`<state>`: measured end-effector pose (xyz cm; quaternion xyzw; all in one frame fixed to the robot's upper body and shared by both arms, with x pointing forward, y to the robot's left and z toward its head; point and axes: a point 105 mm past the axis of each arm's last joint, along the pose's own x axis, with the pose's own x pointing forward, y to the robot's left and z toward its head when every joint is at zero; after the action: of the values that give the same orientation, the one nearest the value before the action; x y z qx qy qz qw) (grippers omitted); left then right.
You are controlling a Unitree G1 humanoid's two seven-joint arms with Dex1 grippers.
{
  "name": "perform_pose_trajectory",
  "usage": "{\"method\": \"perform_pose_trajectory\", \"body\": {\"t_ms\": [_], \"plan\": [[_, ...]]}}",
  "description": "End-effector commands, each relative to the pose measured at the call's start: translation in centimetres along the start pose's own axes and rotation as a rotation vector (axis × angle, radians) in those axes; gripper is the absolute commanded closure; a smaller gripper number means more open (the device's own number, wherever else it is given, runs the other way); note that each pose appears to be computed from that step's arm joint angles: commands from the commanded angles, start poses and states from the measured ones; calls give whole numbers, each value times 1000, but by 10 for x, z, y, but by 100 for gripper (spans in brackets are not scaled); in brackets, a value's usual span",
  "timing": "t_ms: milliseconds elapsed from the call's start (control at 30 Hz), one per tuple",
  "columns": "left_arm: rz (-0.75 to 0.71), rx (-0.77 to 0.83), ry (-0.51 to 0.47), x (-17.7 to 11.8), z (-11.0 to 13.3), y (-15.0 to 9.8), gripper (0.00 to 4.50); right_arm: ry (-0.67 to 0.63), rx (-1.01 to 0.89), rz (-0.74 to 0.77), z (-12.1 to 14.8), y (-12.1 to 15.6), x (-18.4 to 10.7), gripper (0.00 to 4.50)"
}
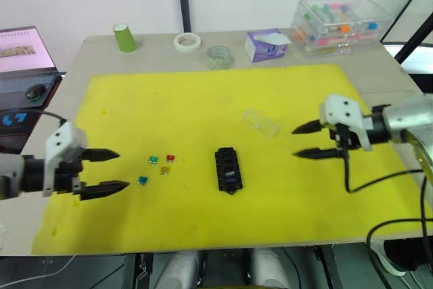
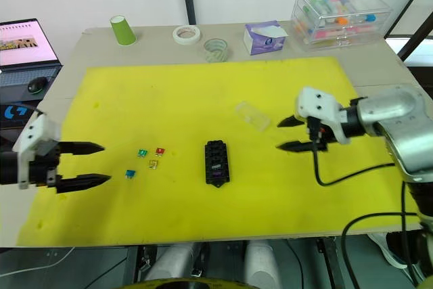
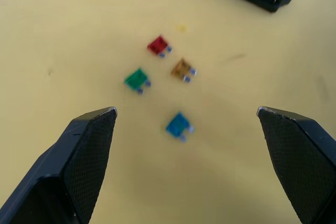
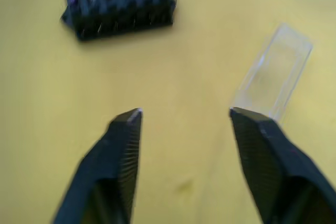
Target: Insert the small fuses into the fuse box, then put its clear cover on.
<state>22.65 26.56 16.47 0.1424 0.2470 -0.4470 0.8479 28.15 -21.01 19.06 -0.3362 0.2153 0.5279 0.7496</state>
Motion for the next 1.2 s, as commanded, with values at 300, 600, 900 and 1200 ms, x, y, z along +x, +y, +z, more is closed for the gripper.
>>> {"method": "perform_pose_trajectory", "body": {"t_ms": [300, 600, 900, 1200], "plan": [[104, -1, 89, -41, -21, 17, 0, 120, 32, -108, -33, -11, -40, 1], [-11, -20, 16, -7, -15, 1, 0, -54, -57, -48, 20, -5, -17, 1], [-227, -468, -156, 29, -12, -11, 0, -314, -210, 195, 115, 33, 36, 1], [-296, -866, -133, 44, -48, -9, 0, -291, -253, 313, 145, 47, 85, 1]]}}
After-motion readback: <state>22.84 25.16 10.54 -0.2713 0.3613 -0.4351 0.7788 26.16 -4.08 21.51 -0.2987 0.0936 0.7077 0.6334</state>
